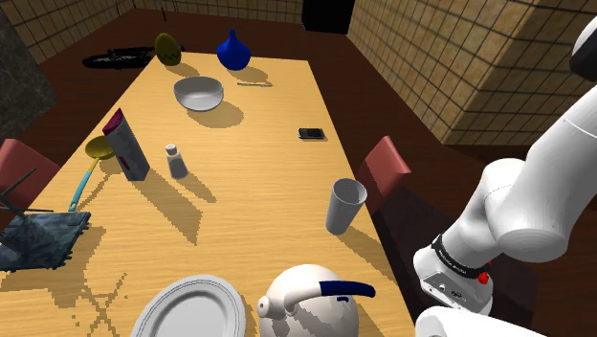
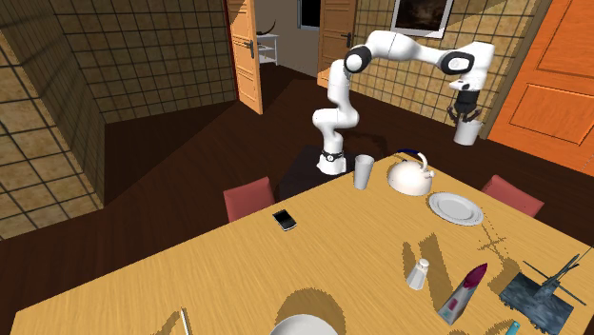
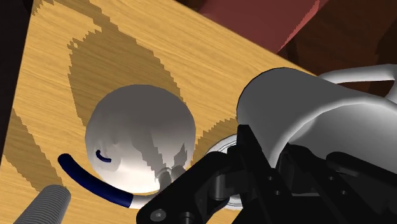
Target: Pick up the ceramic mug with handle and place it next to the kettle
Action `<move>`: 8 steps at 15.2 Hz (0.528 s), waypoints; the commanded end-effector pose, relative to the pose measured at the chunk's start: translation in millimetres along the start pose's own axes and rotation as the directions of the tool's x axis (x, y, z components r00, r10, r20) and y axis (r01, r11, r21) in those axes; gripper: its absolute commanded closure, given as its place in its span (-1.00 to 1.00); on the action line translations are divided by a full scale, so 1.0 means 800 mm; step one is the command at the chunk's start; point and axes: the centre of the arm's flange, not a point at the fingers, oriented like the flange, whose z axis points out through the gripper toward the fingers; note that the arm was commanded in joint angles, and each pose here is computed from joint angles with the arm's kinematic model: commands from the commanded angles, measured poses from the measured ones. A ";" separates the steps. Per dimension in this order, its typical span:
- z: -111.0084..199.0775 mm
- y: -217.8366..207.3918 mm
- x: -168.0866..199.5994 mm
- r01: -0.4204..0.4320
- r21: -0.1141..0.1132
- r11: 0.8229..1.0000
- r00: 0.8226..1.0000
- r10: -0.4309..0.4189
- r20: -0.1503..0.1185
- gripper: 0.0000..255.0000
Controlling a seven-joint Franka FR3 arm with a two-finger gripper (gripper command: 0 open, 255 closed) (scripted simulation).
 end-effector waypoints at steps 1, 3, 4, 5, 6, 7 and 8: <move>0.013 0.002 -0.001 0.000 0.001 1.000 1.000 0.000 0.000 1.00; 0.027 0.003 -0.002 0.000 0.001 1.000 1.000 0.000 0.000 1.00; 0.033 0.003 -0.003 0.000 0.001 1.000 1.000 0.000 0.000 1.00; 0.040 0.004 -0.003 0.000 0.001 1.000 1.000 0.000 0.000 1.00; 0.046 0.004 -0.004 0.000 0.001 1.000 1.000 0.000 0.000 1.00; 0.053 0.005 -0.004 0.000 0.001 1.000 1.000 0.000 0.000 1.00; 0.059 0.005 -0.005 0.000 0.001 1.000 1.000 0.000 0.000 1.00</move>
